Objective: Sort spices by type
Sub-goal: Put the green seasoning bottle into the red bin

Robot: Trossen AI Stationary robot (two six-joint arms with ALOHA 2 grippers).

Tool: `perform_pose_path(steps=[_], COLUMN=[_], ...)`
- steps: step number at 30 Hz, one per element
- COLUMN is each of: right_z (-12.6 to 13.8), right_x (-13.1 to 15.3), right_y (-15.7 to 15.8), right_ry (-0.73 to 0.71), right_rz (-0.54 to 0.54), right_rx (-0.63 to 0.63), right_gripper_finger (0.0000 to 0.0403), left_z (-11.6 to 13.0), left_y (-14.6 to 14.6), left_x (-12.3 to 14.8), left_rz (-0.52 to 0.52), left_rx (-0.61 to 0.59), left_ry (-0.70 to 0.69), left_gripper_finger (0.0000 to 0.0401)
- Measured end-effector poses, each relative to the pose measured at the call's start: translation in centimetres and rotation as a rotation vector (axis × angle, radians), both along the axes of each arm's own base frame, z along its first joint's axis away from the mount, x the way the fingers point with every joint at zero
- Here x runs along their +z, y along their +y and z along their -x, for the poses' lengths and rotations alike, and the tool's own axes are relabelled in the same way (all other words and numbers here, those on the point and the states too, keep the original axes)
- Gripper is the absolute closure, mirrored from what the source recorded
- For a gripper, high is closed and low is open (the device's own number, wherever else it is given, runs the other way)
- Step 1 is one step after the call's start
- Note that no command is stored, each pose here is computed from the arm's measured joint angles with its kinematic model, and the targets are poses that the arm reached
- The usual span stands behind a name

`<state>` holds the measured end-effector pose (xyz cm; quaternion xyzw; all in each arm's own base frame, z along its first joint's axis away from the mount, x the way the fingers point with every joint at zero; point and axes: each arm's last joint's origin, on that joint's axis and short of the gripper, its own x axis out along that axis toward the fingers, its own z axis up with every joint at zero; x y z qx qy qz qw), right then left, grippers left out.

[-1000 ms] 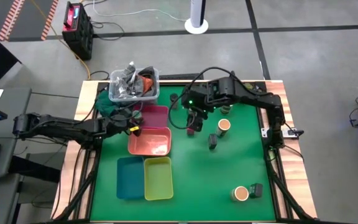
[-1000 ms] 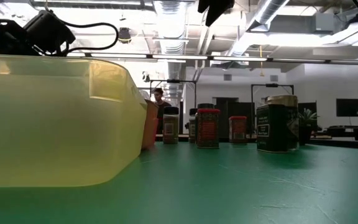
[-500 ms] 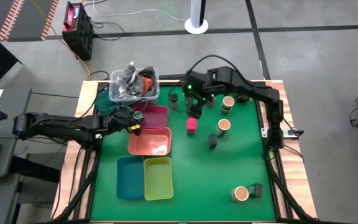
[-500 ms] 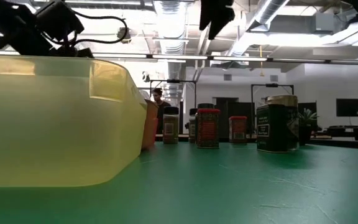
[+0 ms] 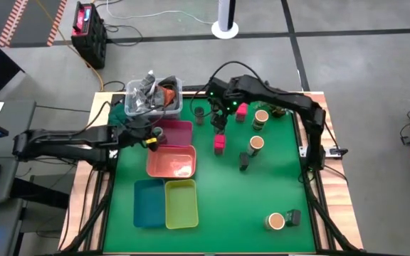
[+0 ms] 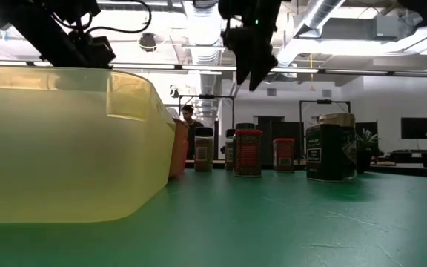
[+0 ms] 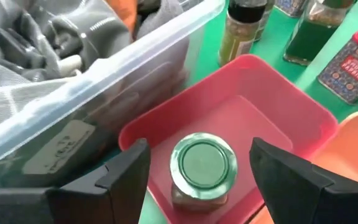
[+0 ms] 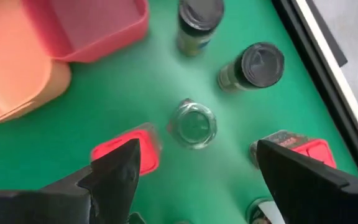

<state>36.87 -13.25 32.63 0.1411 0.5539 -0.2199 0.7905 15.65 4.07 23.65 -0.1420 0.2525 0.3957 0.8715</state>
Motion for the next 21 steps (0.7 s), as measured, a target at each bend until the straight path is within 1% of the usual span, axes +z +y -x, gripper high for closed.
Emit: perform_pose_path(steps=[7,11,17,19,21], right_z=[0.0,-0.2,-0.2,-0.1,-0.3], right_x=[-2.7,-3.9,-6.1,-6.5,-6.7], right_y=[-1.3,-1.5,-1.6,-1.6,-1.6], right_ry=[0.006,-0.018,-0.009,0.012,-0.010], right_rz=[-0.025,-0.022,-0.035,-0.042,-0.035], right_rx=[-0.091,-0.106,-0.116,-0.116,-0.113], right_gripper_finger=[0.0058,0.0058,0.0058,0.0058,0.0058], left_z=[0.6,0.6,0.7,0.7,0.8], left_y=[-0.1,-0.2,-0.3,-0.3,-0.3], left_x=[2.7,4.7,7.2,7.9,8.5], left_rz=[0.009,0.016,0.014,0.009,0.005], left_rx=[0.007,-0.007,-0.045,-0.046,-0.047], left_ry=[-0.032,-0.068,-0.124,-0.145,-0.161], left_gripper_finger=[0.0138,0.0138,0.0138,0.0138,0.0138])
